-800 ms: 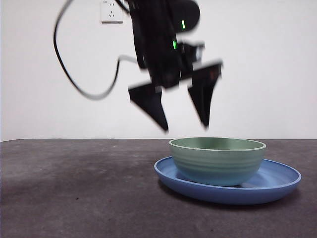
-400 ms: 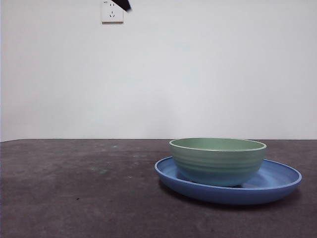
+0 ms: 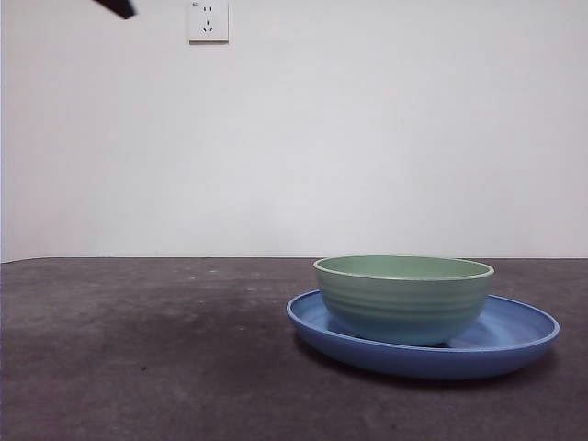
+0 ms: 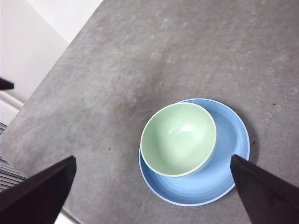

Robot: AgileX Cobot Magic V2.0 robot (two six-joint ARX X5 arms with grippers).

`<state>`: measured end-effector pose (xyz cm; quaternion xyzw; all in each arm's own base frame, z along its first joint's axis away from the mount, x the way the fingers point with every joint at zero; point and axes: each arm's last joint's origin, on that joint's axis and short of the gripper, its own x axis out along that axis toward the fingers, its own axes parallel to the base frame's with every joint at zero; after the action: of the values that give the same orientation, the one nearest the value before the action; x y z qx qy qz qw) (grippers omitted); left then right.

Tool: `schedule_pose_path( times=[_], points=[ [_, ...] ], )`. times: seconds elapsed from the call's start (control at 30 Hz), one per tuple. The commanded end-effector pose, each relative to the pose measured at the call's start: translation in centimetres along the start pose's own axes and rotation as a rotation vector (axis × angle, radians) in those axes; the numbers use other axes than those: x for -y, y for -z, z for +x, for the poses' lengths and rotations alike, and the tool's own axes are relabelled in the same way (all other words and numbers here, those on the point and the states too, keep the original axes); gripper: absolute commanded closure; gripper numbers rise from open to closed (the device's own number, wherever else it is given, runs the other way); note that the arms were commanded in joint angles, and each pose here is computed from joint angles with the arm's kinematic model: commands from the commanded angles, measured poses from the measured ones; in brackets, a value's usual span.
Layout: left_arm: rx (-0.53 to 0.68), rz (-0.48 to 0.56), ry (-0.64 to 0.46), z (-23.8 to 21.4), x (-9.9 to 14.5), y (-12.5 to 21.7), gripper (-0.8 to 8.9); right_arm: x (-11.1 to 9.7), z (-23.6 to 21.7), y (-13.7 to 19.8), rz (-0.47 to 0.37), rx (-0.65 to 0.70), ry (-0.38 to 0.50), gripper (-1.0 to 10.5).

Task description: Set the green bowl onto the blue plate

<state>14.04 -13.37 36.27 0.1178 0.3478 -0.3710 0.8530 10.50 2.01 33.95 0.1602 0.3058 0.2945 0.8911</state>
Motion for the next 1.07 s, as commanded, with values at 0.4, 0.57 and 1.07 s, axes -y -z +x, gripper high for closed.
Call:
schedule_pose_path(
  times=[0.4,0.57,1.07],
  points=[
    [0.103,-0.128,0.012,-2.0,0.1,7.3,3.37,-0.3,-0.2,-0.4,-0.022,0.014,-0.005,3.7],
    [0.158,-0.126,0.053,-3.4,0.3,7.8,3.37,-0.2,-0.2,-0.4,-0.022,0.014,-0.005,3.7],
    [0.191,-0.117,0.135,-4.3,0.6,8.2,3.37,-0.2,-0.2,-0.3,-0.014,0.008,-0.004,3.7]
  ],
)
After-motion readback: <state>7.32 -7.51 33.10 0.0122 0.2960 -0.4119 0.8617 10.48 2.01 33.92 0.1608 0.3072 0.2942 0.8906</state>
